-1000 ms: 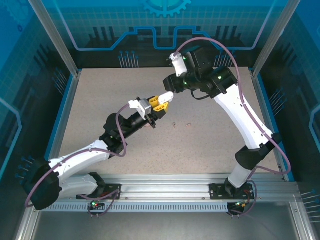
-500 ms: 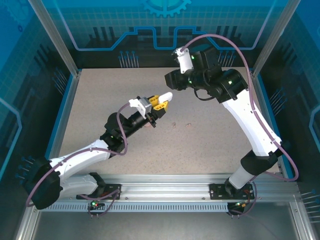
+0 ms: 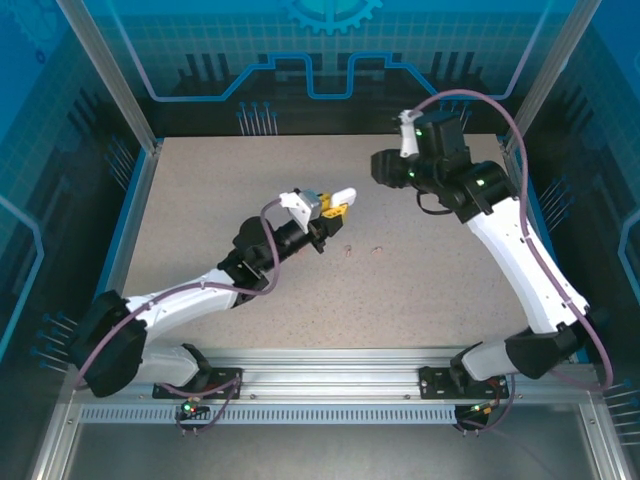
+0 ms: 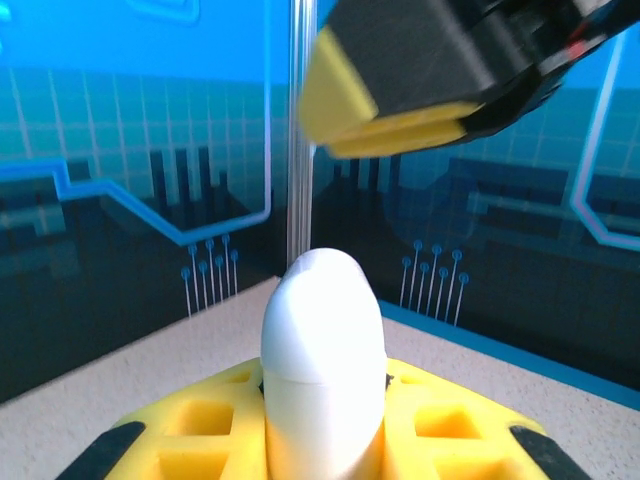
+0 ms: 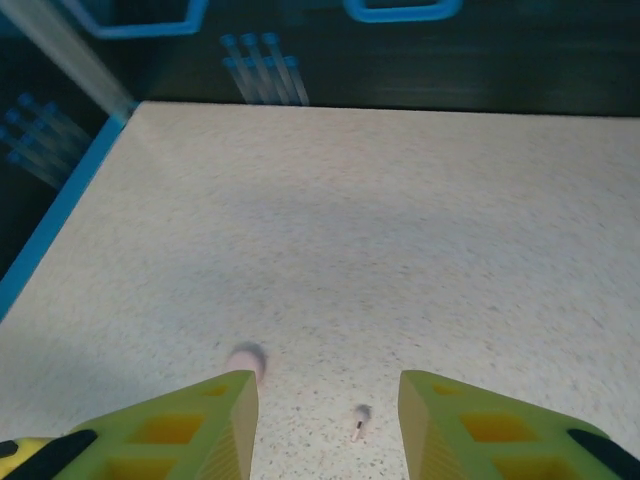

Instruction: Insert the wireless bluetooth earbuds into the charging case

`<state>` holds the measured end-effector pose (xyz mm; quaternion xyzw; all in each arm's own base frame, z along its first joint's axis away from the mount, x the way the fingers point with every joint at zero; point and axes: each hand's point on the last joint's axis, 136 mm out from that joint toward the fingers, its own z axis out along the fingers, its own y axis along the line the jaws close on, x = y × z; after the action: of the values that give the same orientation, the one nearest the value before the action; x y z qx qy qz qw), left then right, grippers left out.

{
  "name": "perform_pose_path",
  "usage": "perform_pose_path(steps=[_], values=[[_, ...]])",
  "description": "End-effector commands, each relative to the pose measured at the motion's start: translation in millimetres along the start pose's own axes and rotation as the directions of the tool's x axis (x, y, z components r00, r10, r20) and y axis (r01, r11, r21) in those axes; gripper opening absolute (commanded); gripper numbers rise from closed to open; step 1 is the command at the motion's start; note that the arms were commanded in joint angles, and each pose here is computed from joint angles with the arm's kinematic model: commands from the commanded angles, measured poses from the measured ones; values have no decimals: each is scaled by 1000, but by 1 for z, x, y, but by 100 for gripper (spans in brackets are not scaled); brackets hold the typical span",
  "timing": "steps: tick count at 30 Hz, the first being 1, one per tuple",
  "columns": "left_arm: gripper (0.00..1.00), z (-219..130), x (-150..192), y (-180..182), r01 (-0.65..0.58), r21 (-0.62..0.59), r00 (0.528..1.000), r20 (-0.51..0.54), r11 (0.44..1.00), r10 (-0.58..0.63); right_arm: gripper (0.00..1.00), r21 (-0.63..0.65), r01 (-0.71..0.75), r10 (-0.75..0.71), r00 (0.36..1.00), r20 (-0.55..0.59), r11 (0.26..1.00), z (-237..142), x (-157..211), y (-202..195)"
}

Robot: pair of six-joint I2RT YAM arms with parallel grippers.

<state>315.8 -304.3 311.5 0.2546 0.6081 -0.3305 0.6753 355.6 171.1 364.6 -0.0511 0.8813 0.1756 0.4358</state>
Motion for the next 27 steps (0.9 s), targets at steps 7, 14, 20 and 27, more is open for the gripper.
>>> perform_pose_path(steps=[7, 14, 20, 27], values=[[0, 45, 74, 46, 286, -124, 942, -145, 950, -302, 43, 118, -184, 178, 982, 63, 976, -3, 24, -66], [0, 79, 144, 88, 457, -242, 818, -262, 856, -511, 43, 127, -206, 203, 979, 32, 970, 2, 50, -75], [0, 102, 197, 118, 546, -343, 694, -326, 764, -642, 43, 114, -221, 222, 975, 1, 969, 10, 67, -76], [0, 108, 257, 151, 622, -475, 521, -343, 623, -782, 43, 99, -231, 235, 972, -25, 968, 18, 78, -75]])
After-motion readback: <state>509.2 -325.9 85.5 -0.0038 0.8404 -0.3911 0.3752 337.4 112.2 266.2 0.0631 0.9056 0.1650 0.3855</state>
